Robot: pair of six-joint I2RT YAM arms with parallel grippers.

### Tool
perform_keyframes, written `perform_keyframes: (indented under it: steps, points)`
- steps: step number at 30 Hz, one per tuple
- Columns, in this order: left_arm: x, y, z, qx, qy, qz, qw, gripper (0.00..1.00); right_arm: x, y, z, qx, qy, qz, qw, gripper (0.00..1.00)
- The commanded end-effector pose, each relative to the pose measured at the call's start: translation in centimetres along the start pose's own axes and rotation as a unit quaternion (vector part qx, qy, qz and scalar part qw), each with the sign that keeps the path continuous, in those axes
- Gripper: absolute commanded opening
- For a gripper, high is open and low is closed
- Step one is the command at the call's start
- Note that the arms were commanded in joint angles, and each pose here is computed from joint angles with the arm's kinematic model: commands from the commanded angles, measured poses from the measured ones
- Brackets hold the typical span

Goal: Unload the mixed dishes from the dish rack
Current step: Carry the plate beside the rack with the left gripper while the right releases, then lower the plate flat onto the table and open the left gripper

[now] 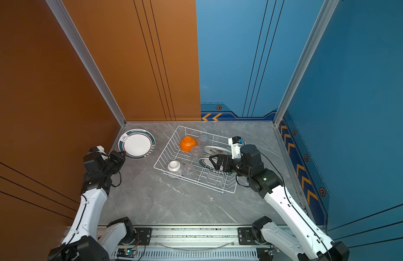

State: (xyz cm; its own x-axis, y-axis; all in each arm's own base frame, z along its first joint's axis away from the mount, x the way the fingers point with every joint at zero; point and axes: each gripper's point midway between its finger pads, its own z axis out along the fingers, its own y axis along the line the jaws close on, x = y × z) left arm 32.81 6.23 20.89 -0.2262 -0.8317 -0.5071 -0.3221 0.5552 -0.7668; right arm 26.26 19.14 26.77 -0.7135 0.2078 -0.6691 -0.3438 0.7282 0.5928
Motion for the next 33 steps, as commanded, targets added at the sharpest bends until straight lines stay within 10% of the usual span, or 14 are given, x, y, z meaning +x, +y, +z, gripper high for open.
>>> perform_keyframes:
  steps: [1,33]
  points:
    - [0.4,1.3,-0.7,-0.013,-0.006,0.005,1.000,0.00,1.6,-1.4,0.0,0.032,0.021,-0.014,0.999,1.00]
    - [7.0,10.6,-0.6,-0.100,0.038,-0.036,0.994,0.00,6.6,-4.0,2.7,0.081,0.095,0.001,0.992,1.00]
